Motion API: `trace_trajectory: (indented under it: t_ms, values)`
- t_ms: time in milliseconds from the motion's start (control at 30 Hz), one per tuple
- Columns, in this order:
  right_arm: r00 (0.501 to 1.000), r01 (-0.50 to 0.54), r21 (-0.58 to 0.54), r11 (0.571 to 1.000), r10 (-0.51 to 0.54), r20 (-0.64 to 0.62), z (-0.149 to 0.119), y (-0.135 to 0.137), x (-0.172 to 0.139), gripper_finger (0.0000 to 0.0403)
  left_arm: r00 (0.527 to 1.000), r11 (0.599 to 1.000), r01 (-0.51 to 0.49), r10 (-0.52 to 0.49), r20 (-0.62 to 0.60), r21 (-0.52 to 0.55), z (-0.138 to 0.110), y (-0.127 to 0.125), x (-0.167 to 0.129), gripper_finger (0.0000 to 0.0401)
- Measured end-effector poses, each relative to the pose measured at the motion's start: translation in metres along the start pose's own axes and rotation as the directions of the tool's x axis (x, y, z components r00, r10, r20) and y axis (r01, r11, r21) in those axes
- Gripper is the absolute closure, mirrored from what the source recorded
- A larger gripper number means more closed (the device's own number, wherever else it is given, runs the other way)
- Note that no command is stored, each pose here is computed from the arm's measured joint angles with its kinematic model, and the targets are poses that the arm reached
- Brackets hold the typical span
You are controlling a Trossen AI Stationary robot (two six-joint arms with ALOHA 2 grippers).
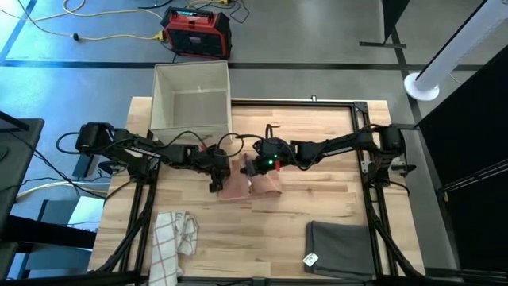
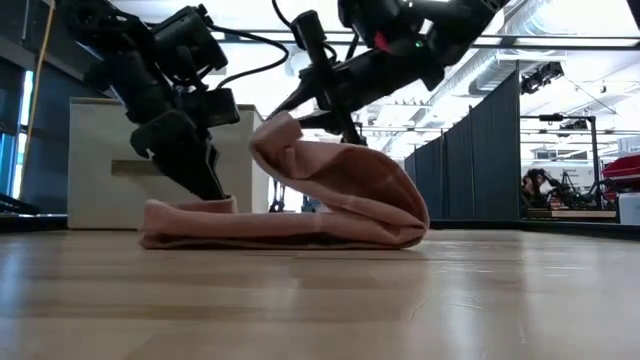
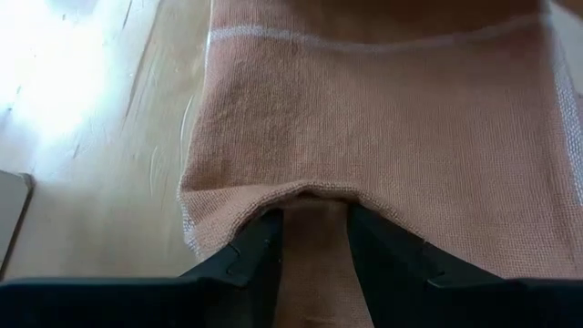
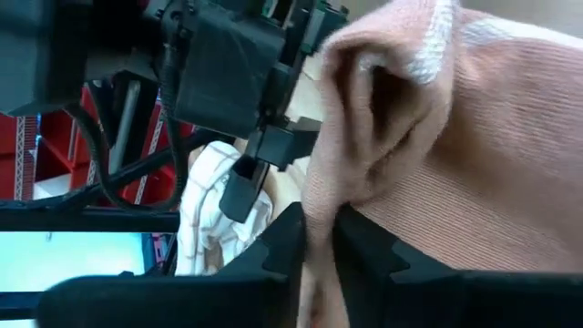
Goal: Fold towel
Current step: Fold the orange towel
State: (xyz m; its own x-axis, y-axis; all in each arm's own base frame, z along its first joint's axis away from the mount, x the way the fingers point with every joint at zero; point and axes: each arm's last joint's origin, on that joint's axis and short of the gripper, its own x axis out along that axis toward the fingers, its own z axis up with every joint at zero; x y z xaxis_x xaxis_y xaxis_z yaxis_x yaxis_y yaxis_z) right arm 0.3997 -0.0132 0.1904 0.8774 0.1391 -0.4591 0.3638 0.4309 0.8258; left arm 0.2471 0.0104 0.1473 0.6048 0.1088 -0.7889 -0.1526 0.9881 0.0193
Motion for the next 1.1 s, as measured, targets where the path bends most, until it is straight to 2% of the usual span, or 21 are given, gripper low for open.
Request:
trace_trajectory:
  t_ms: [300, 500, 700, 867, 933, 1000, 1100]
  values:
    - [0.998, -0.037, -0.002, 0.999, 0.037, -0.047, 0.001, 0.001, -0.001, 0.0251, 1.0, 1.0, -0.012, 0.012, 0.002, 0.0, 0.0, 0.0, 0.0, 0.0284]
    - [0.996, -0.073, -0.04, 0.997, 0.071, -0.052, 0.008, 0.022, -0.027, 0.0229, 0.99, 0.993, -0.101, 0.095, -0.104, -0.058, 0.002, 0.004, -0.018, 0.0284]
    - [0.989, 0.116, -0.127, 0.985, -0.126, -0.078, 0.002, 0.015, -0.051, 0.0285, 0.999, 1.0, 0.009, -0.008, 0.04, -0.022, 0.022, -0.002, -0.039, 0.0287]
    - [0.946, 0.279, -0.215, 0.936, -0.306, -0.104, -0.004, 0.004, -0.069, 0.0339, 0.982, 0.995, 0.093, -0.097, 0.164, 0.031, 0.036, -0.006, -0.06, 0.0289]
    - [0.93, 0.331, -0.243, 0.912, -0.359, -0.083, -0.007, -0.01, -0.062, 0.0379, 0.974, 0.993, 0.104, -0.111, 0.198, 0.047, 0.039, -0.006, -0.057, 0.0296]
    - [0.913, 0.378, -0.268, 0.886, -0.404, -0.048, -0.009, -0.024, -0.051, 0.0394, 0.98, 0.993, 0.101, -0.109, 0.167, 0.054, 0.038, -0.006, -0.045, 0.031]
    - [0.893, 0.43, -0.304, 0.85, -0.451, 0.002, -0.008, -0.041, -0.034, 0.0397, 0.994, 0.992, 0.087, -0.092, 0.052, 0.092, 0.028, -0.005, -0.022, 0.0332]
